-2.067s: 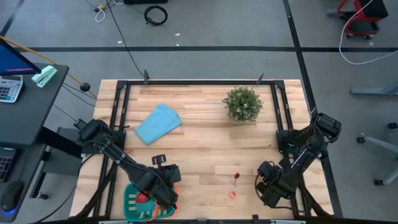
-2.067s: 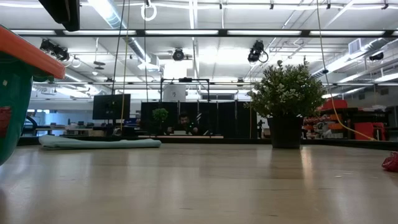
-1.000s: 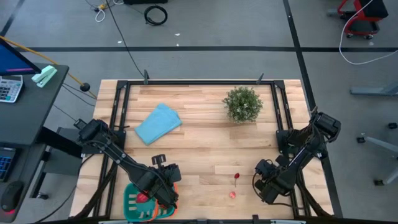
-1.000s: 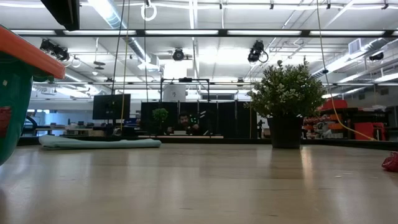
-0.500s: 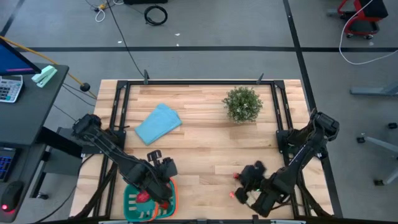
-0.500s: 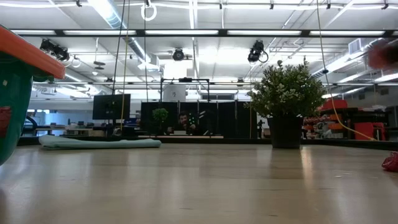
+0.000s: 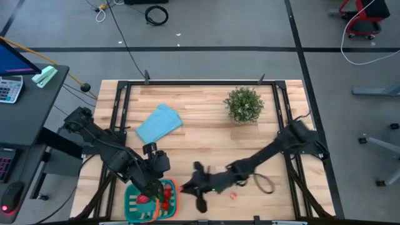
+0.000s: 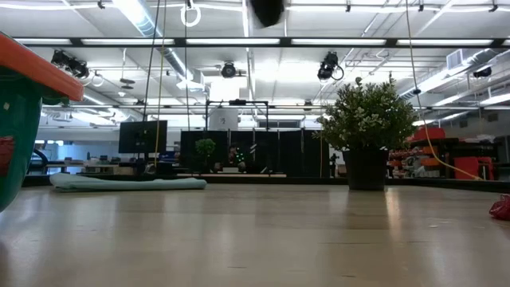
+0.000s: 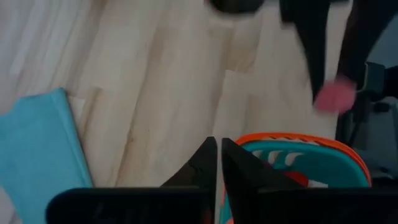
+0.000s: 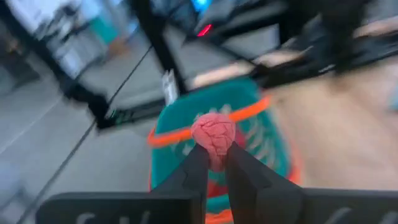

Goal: Pick and placing Produce into tupperware
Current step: Put the pink peach into the blue basket

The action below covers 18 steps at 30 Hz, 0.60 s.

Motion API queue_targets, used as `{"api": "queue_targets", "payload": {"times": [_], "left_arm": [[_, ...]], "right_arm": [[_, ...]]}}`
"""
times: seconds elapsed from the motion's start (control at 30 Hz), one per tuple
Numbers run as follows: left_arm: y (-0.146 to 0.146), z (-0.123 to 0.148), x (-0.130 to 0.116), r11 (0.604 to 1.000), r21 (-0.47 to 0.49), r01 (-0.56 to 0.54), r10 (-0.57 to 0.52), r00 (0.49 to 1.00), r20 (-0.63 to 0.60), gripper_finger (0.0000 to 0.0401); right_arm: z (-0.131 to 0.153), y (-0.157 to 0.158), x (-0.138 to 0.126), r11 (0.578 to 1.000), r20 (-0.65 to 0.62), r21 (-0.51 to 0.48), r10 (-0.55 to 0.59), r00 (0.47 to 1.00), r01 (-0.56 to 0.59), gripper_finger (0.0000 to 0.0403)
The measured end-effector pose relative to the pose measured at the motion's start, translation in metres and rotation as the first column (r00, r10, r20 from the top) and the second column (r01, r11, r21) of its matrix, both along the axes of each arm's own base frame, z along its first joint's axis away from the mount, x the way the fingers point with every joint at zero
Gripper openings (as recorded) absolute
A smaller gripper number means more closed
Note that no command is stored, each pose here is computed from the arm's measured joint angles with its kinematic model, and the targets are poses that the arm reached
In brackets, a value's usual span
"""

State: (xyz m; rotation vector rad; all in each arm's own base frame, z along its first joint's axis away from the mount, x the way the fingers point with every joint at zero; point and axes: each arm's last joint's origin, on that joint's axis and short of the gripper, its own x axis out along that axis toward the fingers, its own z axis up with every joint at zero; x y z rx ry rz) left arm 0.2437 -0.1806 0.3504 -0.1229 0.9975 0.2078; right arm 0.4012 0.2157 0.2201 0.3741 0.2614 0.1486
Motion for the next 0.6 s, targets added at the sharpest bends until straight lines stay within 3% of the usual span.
{"api": "queue_targets", "payload": {"times": [0.1, 0.3, 0.6], "left_arm": [[0.0, 0.0, 0.0, 1.0, -0.001, 0.008, -0.008, 1.0, -0.008, 0.0055], [0.004, -0.002, -0.001, 1.0, 0.023, 0.005, -0.005, 0.999, -0.035, 0.0104], [0.004, -0.002, -0.001, 1.0, 0.026, 0.002, -0.001, 0.999, -0.041, 0.0134]], "right_arm": [[-0.016, 0.003, 0.026, 0.994, -0.094, -0.047, 0.098, 0.991, -0.103, 0.0047], [-0.022, 0.002, 0.063, 0.972, -0.207, -0.185, 0.106, 0.973, -0.145, 0.0076], [0.004, -0.004, 0.079, 0.962, -0.283, -0.187, 0.142, 0.949, -0.199, 0.0158]]}}
